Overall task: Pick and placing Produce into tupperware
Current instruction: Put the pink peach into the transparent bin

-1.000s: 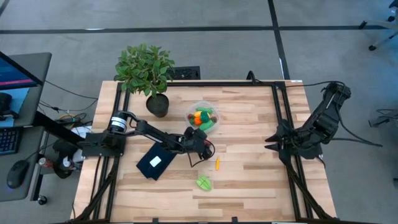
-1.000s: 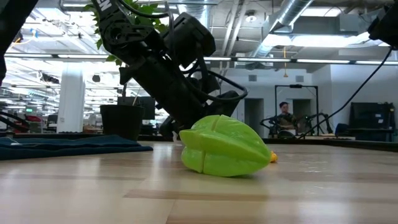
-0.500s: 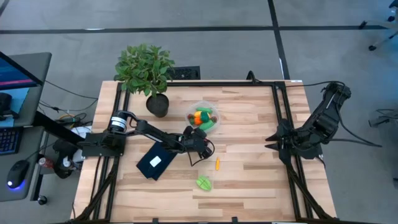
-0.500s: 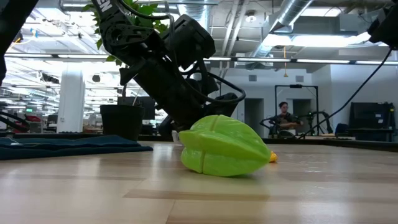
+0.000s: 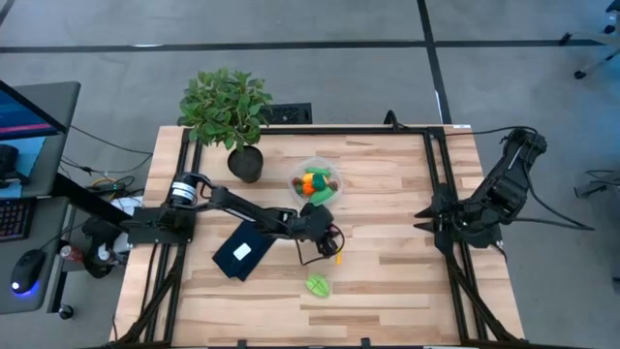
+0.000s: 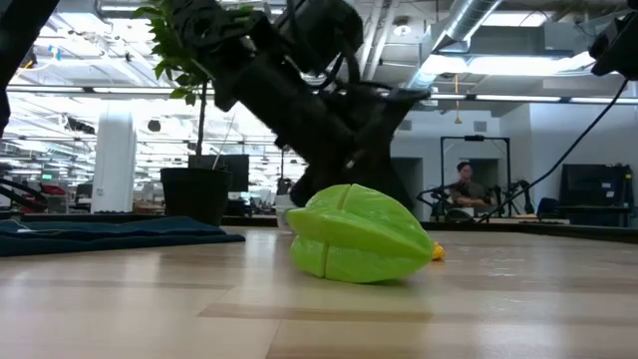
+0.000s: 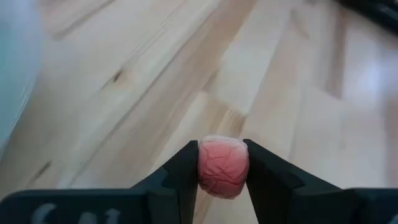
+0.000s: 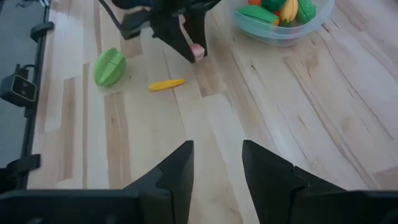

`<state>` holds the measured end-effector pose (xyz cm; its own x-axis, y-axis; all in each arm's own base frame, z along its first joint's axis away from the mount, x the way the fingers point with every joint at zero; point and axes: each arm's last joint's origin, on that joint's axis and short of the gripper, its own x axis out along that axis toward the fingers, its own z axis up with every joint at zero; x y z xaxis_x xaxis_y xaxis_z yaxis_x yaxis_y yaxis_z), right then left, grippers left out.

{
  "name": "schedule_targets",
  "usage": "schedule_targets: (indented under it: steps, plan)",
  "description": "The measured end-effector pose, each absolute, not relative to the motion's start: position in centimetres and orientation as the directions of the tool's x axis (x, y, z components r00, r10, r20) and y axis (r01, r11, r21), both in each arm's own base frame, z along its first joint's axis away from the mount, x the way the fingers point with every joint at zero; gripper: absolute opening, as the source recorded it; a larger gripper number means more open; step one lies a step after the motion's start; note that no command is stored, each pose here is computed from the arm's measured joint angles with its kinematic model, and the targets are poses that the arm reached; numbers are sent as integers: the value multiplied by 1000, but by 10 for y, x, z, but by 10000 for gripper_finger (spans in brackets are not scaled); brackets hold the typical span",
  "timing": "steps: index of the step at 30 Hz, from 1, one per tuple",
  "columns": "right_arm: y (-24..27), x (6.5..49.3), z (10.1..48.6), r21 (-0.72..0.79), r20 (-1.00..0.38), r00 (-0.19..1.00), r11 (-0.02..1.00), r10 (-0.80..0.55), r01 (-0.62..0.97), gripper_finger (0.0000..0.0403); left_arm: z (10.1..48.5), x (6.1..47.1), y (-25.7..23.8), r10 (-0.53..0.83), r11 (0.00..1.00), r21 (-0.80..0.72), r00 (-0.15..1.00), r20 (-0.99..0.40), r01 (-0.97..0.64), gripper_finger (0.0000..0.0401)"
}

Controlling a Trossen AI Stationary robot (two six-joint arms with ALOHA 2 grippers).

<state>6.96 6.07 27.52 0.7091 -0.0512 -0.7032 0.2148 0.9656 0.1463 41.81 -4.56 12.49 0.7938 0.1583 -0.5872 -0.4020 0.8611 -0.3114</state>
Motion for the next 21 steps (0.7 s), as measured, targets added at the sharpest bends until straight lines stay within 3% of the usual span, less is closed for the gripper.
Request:
schedule_targets:
  steps: [11, 21]
  plan:
    - [59, 69, 274, 116, -710, 701, 972, -63, 205, 129, 177, 443, -38, 148, 917, -258, 860, -488, -304, 108]
    - [60, 69, 275, 115, -707, 704, 973, -62, 201, 129, 207, 453, -4, 234, 941, -50, 754, -614, -333, 109]
